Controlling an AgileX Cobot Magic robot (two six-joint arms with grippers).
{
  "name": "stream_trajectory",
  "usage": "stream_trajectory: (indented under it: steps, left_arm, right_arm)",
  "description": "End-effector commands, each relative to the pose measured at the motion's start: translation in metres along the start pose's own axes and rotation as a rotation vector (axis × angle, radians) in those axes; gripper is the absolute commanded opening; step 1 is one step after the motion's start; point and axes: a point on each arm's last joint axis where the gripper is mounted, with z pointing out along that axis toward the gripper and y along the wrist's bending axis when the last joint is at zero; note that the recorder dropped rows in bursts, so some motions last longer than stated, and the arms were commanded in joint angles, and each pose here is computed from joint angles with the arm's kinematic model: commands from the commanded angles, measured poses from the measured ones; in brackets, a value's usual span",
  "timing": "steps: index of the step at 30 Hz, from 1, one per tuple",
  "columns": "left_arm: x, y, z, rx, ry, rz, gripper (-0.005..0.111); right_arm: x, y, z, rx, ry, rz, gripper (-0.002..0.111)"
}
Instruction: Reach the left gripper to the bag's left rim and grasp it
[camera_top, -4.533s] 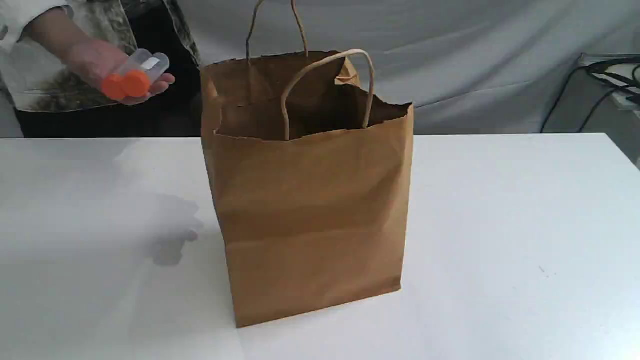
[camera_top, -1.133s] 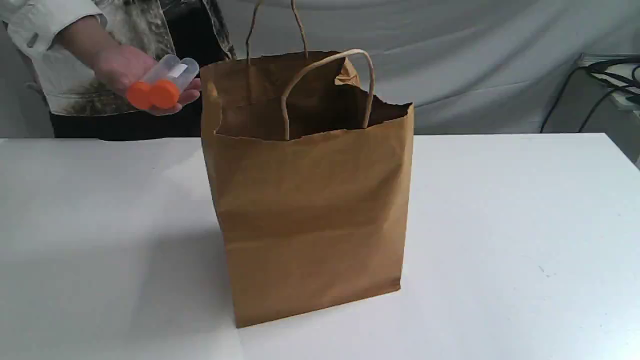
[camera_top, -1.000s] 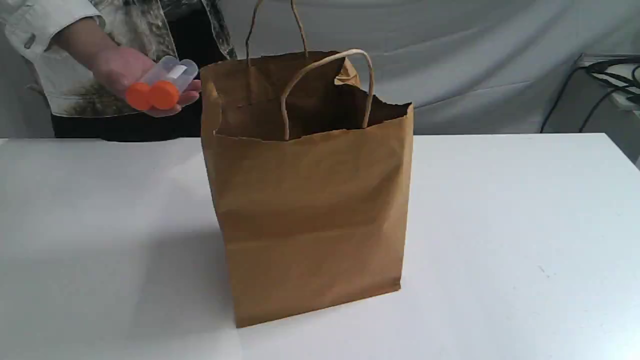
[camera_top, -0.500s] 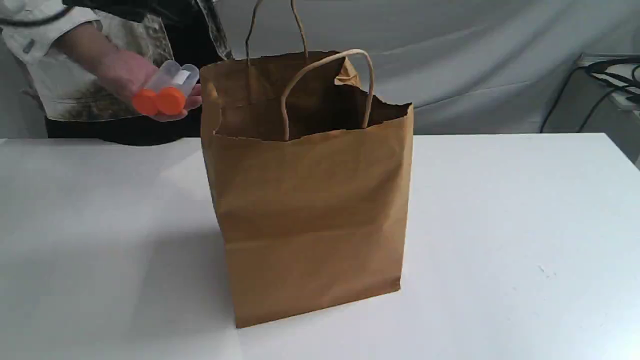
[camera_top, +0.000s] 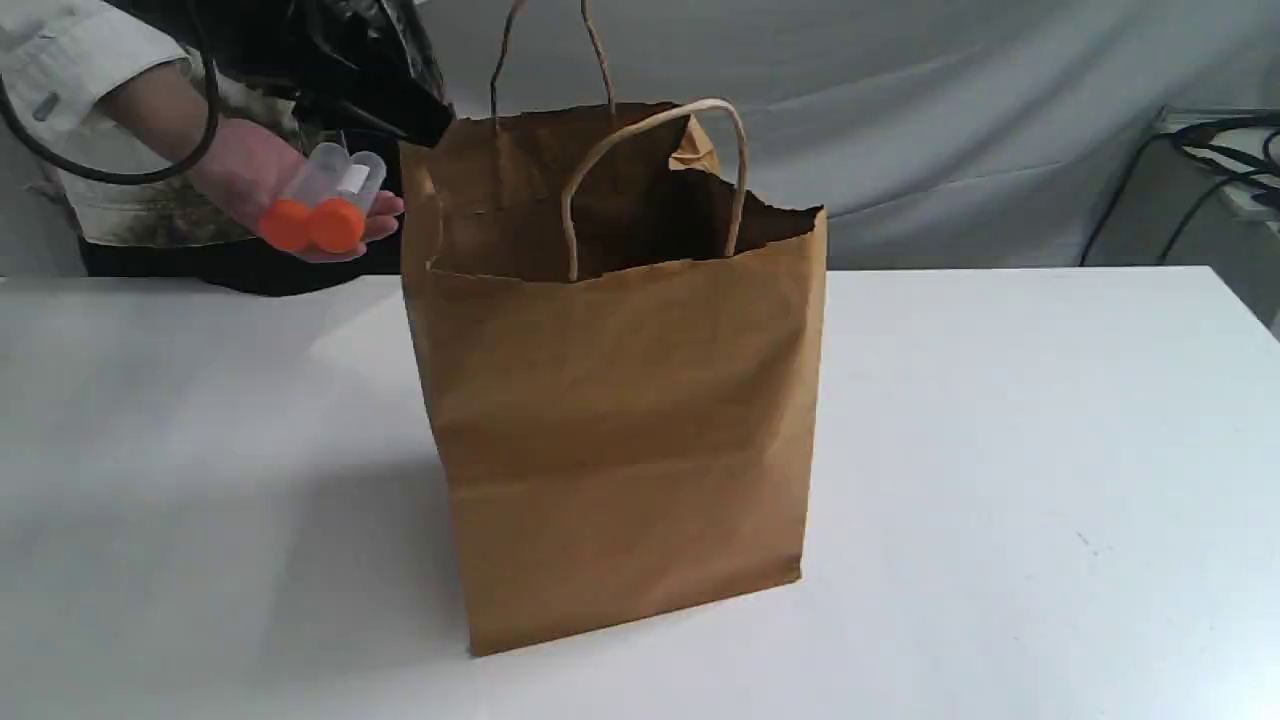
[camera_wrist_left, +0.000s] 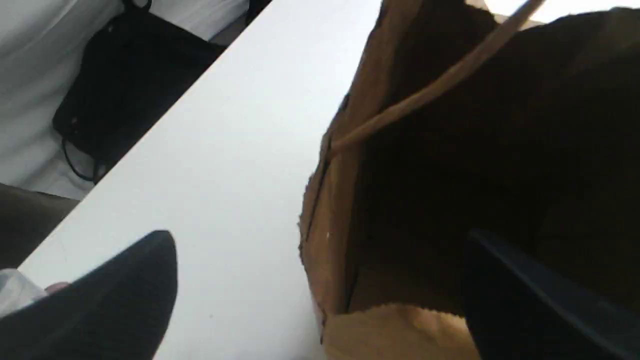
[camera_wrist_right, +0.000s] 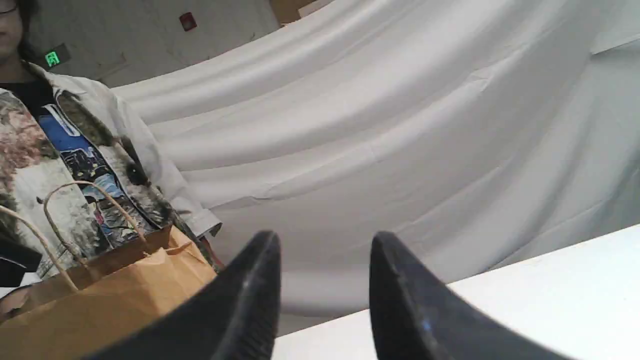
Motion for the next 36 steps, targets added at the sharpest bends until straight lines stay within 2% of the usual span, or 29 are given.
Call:
stream_trajectory:
  steps: [1, 10, 14, 17, 24, 31, 36]
  left_arm:
    - [-0.005, 0.001, 0.004, -0.009, -0.055, -0.001, 0.078]
    - [-0.001, 0.004, 0.032, 0.017, -0.055, -0.025, 0.078]
    - [-0.001, 0.01, 0.033, -0.05, -0.058, -0.014, 0.078]
    - [-0.002, 0.011, 0.033, -0.059, -0.071, -0.018, 0.078]
    - [0.002, 0.006, 0.034, 0.002, -0.021, -0.098, 0.078]
    - [0.008, 0.006, 0.037, 0.012, 0.025, -0.097, 0.074]
    - [0.012, 0.003, 0.055, 0.043, 0.047, -0.097, 0.074]
  right_arm:
    - [-0.001, 0.0, 0.0, 0.0, 0.0, -0.001, 0.03]
    - [-0.001, 0.0, 0.0, 0.002, 0.001, -0.001, 0.03]
    - [-0.001, 0.0, 0.0, 0.004, 0.001, -0.001, 0.03]
    - [-0.001, 0.0, 0.0, 0.005, 0.002, -0.001, 0.03]
    - [-0.001, 0.0, 0.0, 0.007, 0.003, -0.001, 0.03]
    - [-0.001, 0.0, 0.0, 0.007, 0.003, -0.001, 0.03]
    - [-0.001, 0.0, 0.0, 0.007, 0.003, -0.001, 0.03]
